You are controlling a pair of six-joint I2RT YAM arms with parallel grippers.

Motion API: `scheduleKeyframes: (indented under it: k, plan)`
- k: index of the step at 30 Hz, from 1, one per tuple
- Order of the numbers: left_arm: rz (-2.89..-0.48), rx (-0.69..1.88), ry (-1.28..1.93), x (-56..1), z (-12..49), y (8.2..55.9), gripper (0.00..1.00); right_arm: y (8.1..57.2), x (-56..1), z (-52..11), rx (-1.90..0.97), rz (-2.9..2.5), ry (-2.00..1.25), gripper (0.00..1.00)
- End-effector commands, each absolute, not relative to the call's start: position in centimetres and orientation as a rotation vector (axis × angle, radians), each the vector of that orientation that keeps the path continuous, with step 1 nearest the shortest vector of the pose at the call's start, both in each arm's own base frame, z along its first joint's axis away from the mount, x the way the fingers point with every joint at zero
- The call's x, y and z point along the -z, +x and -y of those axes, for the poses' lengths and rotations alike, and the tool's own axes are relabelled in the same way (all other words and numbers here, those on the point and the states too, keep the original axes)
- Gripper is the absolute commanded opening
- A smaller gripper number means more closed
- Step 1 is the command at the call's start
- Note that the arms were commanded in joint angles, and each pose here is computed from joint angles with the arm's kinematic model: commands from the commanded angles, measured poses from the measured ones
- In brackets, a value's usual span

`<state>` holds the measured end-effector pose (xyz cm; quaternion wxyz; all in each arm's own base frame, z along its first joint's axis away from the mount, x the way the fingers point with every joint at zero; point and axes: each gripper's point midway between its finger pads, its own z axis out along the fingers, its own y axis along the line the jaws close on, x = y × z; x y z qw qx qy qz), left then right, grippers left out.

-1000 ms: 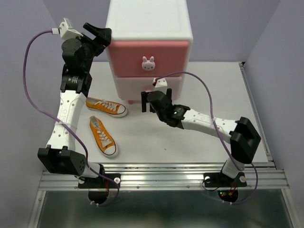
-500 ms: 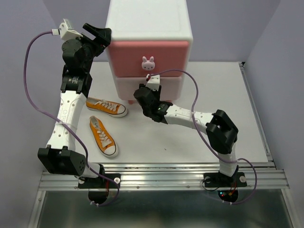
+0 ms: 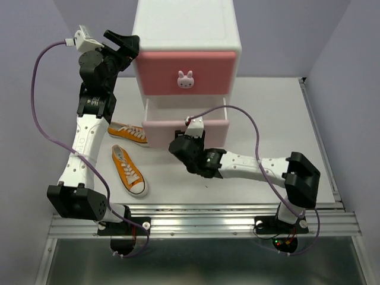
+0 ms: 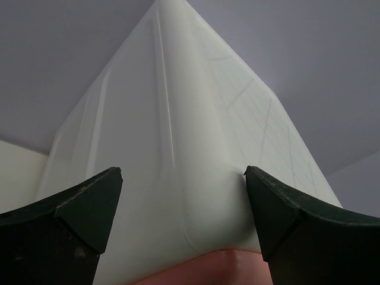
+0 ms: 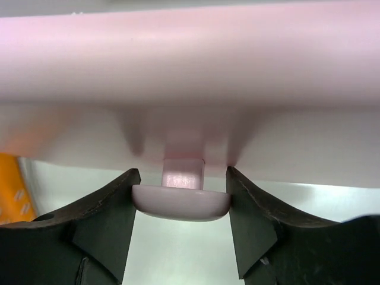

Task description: Place and organize the shoes in the shoe cabinet

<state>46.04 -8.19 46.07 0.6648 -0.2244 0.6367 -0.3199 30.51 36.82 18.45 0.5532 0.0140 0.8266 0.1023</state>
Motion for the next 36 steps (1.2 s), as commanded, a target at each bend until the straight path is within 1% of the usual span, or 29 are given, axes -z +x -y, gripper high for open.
scheduleKeyframes:
  k: [1, 3, 5, 6, 9, 10, 12, 14, 15, 16, 17, 18, 20, 22, 23, 24, 26, 30, 32, 33, 34, 35, 36]
  plan:
    - [-1.99, 0.485, -0.567, -28.5, 8.3, 45.2, 0.94, 22.4, -18.0, -37.9, -0.414, -2.086, 0.032, 0.12]
    - [-1.987, 0.48, -0.575, -28.4, 8.5, 45.1, 0.94, 19.8, -17.6, -38.2, -0.463, -2.133, 0.047, 0.12]
    - [-1.986, 0.492, -0.568, -28.4, 8.9, 45.1, 0.94, 18.2, -16.9, -37.4, -0.446, -2.182, 0.041, 0.12]
    - [-1.974, 0.454, -0.592, -28.2, 8.4, 45.2, 0.94, 16.7, -16.5, -37.7, -0.478, -2.213, 0.061, 0.12]
    - [-1.972, 0.443, -0.602, -28.0, 8.4, 45.2, 0.94, 13.9, -16.0, -38.4, -0.536, -2.256, 0.07, 0.11]
    - [-1.968, 0.442, -0.605, -27.8, 8.5, 45.2, 0.94, 12.2, -15.8, -38.8, -0.56, -2.277, 0.041, 0.11]
    - [-1.952, 0.433, -0.619, -27.6, 8.2, 45.3, 0.94, 9.8, -14.9, -38.8, -0.565, -2.333, 0.087, 0.12]
    - [-1.95, 0.439, -0.624, -27.5, 8.2, 45.3, 0.94, 9.1, -14.7, -38.7, -0.56, -2.346, 0.079, 0.12]
    - [-1.948, 0.445, -0.626, -27.4, 8.3, 45.4, 0.94, 8.7, -14.5, -38.4, -0.549, -2.353, 0.07, 0.14]
    - [-1.95, 0.446, -0.627, -27.2, 8.3, 45.5, 0.94, 8.7, -14.6, -38.2, -0.544, -2.352, 0.072, 0.18]
    - [-1.954, 0.444, -0.629, -27.1, 8.4, 45.6, 0.94, 8.9, -14.5, -37.8, -0.517, -2.347, 0.066, 0.29]
    - [-1.951, 0.444, -0.631, -27.1, 8.3, 45.7, 0.94, 9.1, -14.7, -37.7, -0.51, -2.337, 0.07, 0.33]
    - [-1.948, 0.446, -0.632, -27.2, 8.4, 45.8, 0.94, 9.5, -15.1, -37.6, -0.503, -2.31, 0.067, 0.5]
    - [-1.946, 0.443, -0.621, -27.4, 8.4, 45.9, 0.94, 9.6, -15.8, -38.0, -0.525, -2.295, 0.042, 0.7]
    - [-1.946, 0.441, -0.616, -27.5, 8.4, 46.0, 0.94, 9.6, -16.3, -38.3, -0.539, -2.289, 0.03, 0.93]
    - [-1.946, 0.444, -0.613, -27.7, 8.4, 46.0, 0.94, 9.6, -16.7, -38.5, -0.549, -2.283, 0.019, 1.0]
    - [-1.948, 0.445, -0.612, -27.9, 8.5, 46.1, 0.94, 9.4, -18.4, -39.3, -0.585, -2.273, -0.021, 1.0]
    - [-1.939, 0.454, -0.614, -28.6, 8.5, 46.3, 0.94, 8.1, -20.9, -41.3, -0.688, -2.26, -0.235, 1.0]
    - [-1.938, 0.457, -0.609, -28.8, 8.7, 46.4, 0.94, 7.8, -21.8, -41.6, -0.72, -2.248, -0.274, 1.0]
    - [-1.933, 0.461, -0.607, -29.1, 8.7, 46.6, 0.94, 8.0, -23.5, -41.9, -0.756, -2.184, -0.345, 1.0]
    - [-1.931, 0.462, -0.606, -29.2, 8.7, 46.6, 0.94, 8.0, -24.0, -42.3, -0.76, -2.152, -0.388, 1.0]
    - [-1.932, 0.46, -0.603, -29.5, 8.7, 46.7, 0.94, 8.3, -26.4, -42.6, -0.824, -2.088, -0.38, 1.0]
    - [-1.931, 0.462, -0.602, -29.8, 8.7, 46.7, 0.94, 8.7, -27.9, -42.5, -0.822, -2.028, -0.412, 1.0]
